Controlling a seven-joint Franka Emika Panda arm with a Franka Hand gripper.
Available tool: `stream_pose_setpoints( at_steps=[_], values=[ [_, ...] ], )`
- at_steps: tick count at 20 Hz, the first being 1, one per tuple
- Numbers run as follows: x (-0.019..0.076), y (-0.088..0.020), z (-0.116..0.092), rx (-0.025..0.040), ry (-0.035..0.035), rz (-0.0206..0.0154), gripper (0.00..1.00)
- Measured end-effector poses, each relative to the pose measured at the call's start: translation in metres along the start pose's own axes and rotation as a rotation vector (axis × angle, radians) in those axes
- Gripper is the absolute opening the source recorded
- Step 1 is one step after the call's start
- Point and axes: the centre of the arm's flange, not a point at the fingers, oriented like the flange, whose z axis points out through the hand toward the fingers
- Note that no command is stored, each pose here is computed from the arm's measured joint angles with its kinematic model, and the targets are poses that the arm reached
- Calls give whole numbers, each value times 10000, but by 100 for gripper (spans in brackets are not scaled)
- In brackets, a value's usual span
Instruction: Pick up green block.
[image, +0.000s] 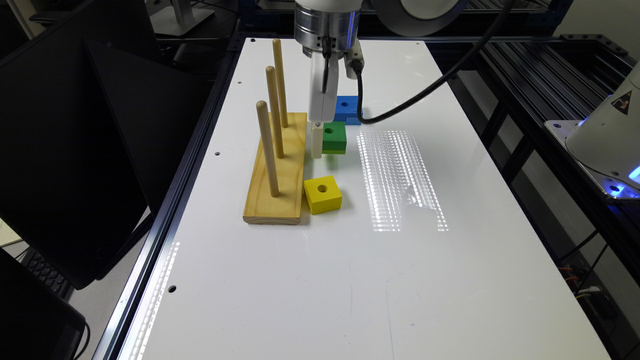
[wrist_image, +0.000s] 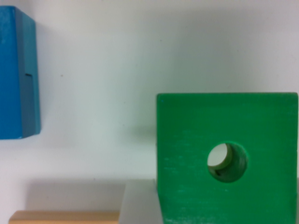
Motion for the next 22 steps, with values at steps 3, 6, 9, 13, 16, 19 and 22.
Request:
stream_pose_setpoints(
  at_steps=[3, 6, 9, 13, 16, 19, 22],
  values=[
    [6, -9, -145, -19, 1, -7, 0],
    [9, -14, -310, -44, -2, -12, 0],
    [6, -15, -438, -64, -5, -17, 0],
    [6, -16, -501, -61, 7, -19, 0],
    [9, -21, -622, -21, 63, -23, 0],
    [-4, -15, -895, -22, 96, -27, 0],
    [-27, 2, -1110, -41, 100, -27, 0]
  ],
)
